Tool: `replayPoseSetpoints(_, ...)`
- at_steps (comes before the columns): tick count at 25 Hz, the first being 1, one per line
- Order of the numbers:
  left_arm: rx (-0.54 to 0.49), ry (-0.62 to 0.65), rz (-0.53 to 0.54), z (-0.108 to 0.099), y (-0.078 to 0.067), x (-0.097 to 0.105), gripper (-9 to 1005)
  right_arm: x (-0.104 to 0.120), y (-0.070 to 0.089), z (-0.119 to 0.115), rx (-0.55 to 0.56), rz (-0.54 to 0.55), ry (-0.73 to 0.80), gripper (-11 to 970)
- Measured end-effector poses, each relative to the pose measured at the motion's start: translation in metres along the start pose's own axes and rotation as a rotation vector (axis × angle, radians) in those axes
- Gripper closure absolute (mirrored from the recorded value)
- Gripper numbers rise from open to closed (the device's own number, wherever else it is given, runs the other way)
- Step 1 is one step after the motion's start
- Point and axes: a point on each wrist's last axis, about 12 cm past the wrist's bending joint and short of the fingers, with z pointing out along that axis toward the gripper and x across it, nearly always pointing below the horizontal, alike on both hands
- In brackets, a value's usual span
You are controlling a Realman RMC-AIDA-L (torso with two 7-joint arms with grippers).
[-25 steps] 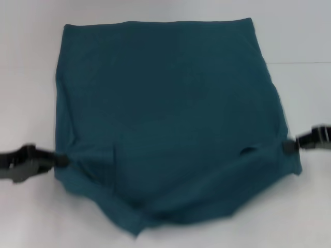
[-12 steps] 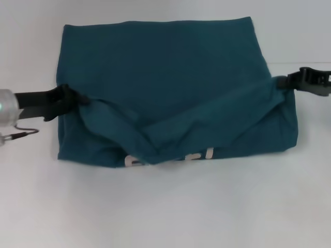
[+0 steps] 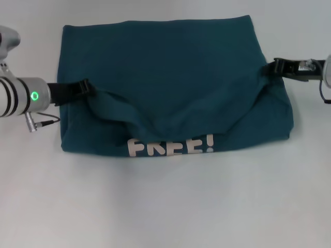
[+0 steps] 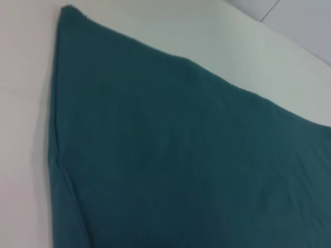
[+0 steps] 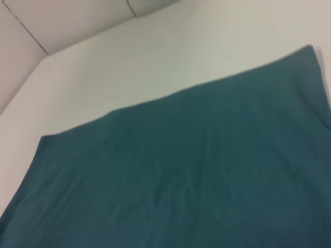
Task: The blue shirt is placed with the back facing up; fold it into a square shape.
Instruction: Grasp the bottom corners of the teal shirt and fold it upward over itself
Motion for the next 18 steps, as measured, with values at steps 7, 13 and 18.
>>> replayPoseSetpoints(7, -0.025, -0.067, 0.006, -0.002, -0.004, -0.017, 944, -0.023, 0.013, 0.004, 0.000, -0.014, -0.078, 907)
replayPoseSetpoints(13, -0.041, -0.083, 0.061, 0.007, -0.018, -0.024, 944, -0.031, 0.018, 0.014, 0.024, -0.035, -0.069, 901)
replayPoseSetpoints(18, -0.069, -0.090, 0.084, 0.017, -0.024, -0.022, 945, -0.022, 0.018, 0.027, 0.095, -0.080, -0.054, 896)
